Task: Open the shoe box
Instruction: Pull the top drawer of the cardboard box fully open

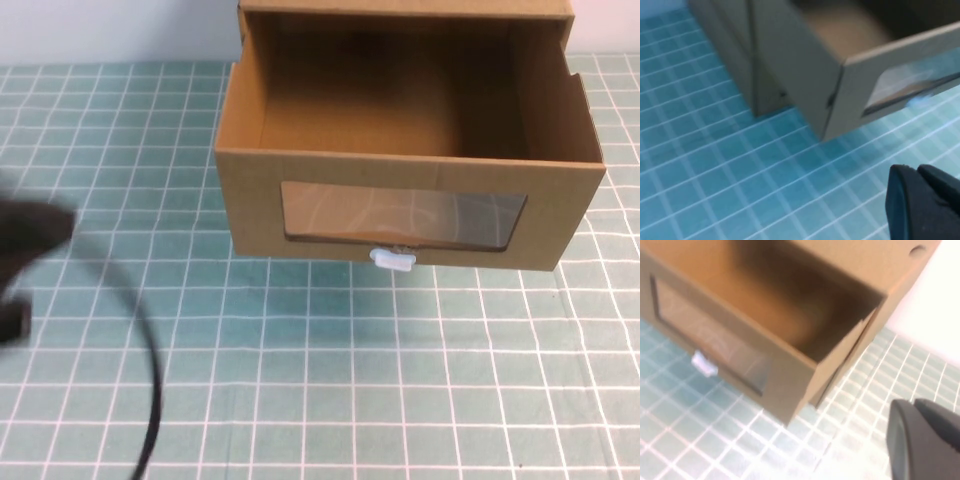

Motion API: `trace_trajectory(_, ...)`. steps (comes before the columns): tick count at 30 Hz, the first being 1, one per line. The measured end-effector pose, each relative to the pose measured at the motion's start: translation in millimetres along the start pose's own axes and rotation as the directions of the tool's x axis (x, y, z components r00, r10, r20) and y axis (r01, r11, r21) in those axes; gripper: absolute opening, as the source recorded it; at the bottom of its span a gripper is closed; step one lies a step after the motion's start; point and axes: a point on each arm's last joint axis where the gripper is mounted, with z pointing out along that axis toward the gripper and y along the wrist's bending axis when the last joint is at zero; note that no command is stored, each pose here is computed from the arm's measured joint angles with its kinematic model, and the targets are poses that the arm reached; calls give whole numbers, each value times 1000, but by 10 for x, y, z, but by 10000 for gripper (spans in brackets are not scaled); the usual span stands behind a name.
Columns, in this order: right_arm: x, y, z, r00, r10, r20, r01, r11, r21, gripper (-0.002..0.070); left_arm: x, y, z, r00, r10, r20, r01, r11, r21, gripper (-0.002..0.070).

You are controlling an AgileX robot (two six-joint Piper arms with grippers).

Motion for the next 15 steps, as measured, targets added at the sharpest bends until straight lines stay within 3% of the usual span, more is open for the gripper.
trace_trajectory(6,352,16,55,997,-53,-48,53,999,-5,-13,723,-64,-62,984,9,180,17,990,-140,-5)
trace_trajectory(9,496,43,93,995,-72,-75,72,997,-9,-13,887,-94,-126,960,26,278,25,983,-180,-5)
trace_trajectory(15,589,133,106,990,-54,-132,42,995,-91,-13,999,-142,-204,941,43,336,25,981,-194,-5)
